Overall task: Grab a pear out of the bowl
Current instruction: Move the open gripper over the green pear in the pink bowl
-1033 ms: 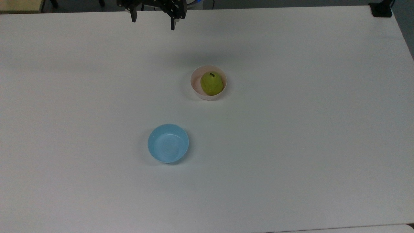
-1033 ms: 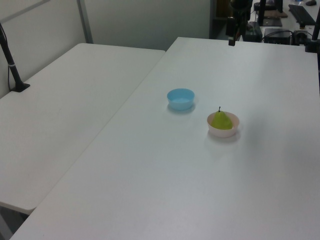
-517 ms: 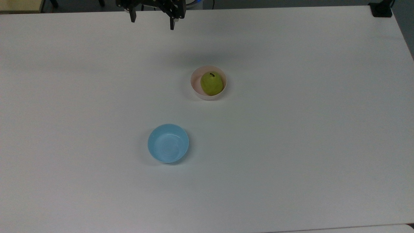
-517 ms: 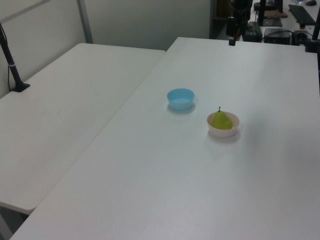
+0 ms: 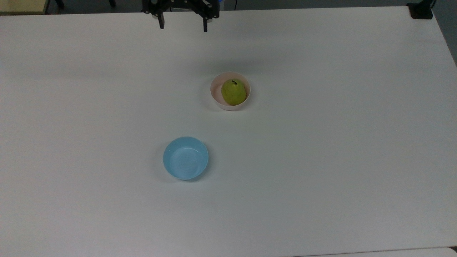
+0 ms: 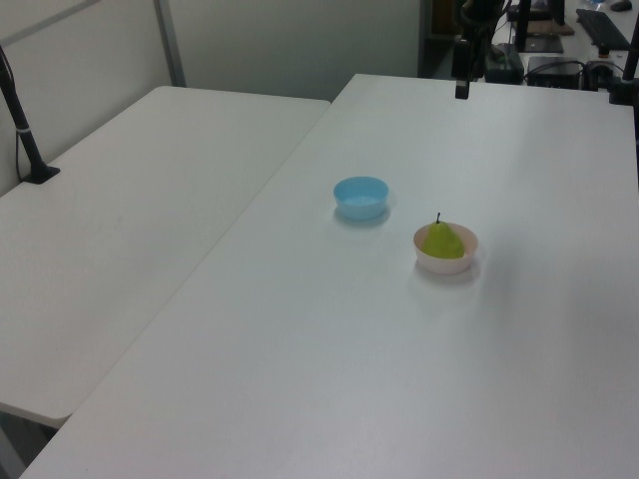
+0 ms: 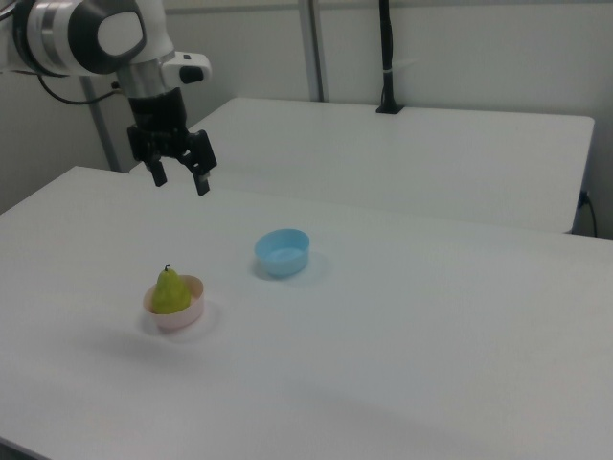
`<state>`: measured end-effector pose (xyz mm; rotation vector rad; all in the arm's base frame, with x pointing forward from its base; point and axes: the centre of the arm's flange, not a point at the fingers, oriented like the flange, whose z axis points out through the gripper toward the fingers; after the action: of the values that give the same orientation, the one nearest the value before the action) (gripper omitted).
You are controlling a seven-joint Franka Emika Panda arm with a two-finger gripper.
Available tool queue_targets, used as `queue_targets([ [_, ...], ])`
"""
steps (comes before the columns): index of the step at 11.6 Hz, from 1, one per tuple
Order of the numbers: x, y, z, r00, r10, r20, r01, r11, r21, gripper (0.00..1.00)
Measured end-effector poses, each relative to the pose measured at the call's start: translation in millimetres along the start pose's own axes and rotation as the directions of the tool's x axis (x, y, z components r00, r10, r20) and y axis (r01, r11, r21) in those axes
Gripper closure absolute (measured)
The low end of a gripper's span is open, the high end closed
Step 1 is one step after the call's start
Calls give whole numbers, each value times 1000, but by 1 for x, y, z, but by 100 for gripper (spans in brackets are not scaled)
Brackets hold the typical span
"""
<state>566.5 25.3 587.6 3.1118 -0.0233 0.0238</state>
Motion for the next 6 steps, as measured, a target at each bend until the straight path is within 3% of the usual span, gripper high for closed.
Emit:
queue_targets([
  [6,-5,-75,25,990,-130,50,129,991,16,0],
])
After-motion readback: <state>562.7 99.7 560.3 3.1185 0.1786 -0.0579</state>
